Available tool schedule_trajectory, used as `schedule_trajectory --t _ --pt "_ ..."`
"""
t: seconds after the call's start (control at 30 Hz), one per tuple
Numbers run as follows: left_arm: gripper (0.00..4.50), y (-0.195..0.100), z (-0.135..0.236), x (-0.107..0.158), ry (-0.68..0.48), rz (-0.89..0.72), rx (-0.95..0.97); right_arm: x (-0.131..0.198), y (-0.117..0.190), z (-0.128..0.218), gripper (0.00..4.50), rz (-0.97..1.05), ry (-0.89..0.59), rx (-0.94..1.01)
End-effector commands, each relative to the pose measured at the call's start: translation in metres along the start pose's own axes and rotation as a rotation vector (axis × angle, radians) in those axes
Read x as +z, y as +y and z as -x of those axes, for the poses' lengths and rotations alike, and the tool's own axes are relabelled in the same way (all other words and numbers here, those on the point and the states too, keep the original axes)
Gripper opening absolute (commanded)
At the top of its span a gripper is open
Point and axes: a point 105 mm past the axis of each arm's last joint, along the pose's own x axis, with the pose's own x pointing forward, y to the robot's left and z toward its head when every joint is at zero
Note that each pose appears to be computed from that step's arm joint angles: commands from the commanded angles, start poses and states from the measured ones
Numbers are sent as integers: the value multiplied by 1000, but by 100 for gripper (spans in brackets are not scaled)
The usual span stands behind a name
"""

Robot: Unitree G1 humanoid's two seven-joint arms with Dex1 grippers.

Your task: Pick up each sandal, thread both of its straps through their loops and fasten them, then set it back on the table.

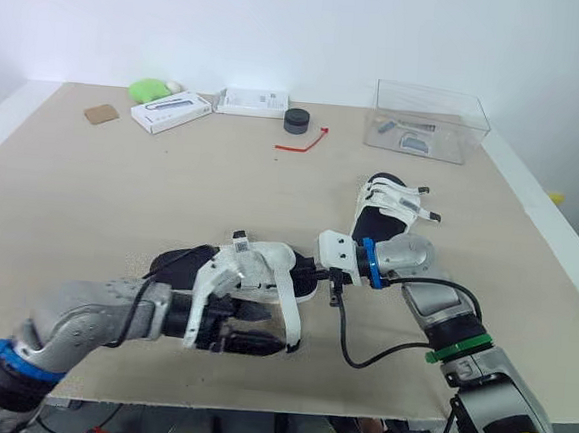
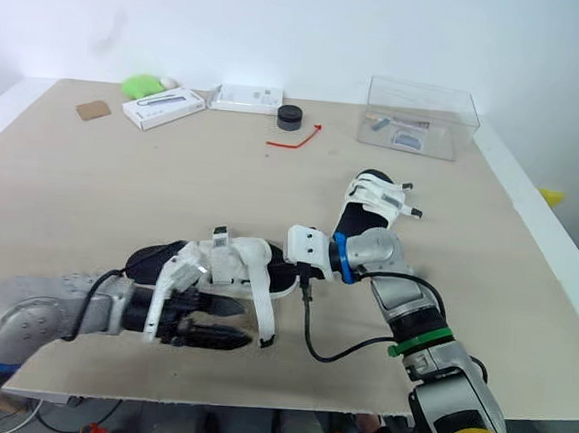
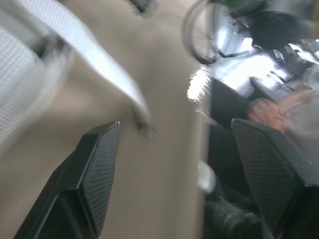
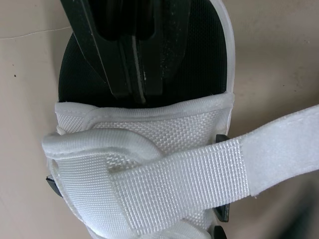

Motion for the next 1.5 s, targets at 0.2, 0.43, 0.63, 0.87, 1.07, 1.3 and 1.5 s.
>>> schedule_trajectory --t 0.2,0.43,0.63,0.87,1.07,1.3,1.5 --pt "367 10 -17 9 4 21 21 -8 9 -1 0 -17 38 18" --pt "264 8 -20 11 -6 80 -25 -9 7 0 0 -20 42 10" --pt "7 9 -16 13 -10 85 -24 -8 6 0 0 -21 42 6" --pt "7 -8 29 31 -53 185 -193 -8 3 2 0 -21 45 -2" --pt "7 4 55 77 -175 209 -216 -8 2 2 0 -21 45 -8" --pt "7 36 54 93 -128 139 -133 -8 1 2 0 -19 45 -12" --pt "7 55 49 92 -16 92 -180 -9 2 3 0 -23 48 -18"
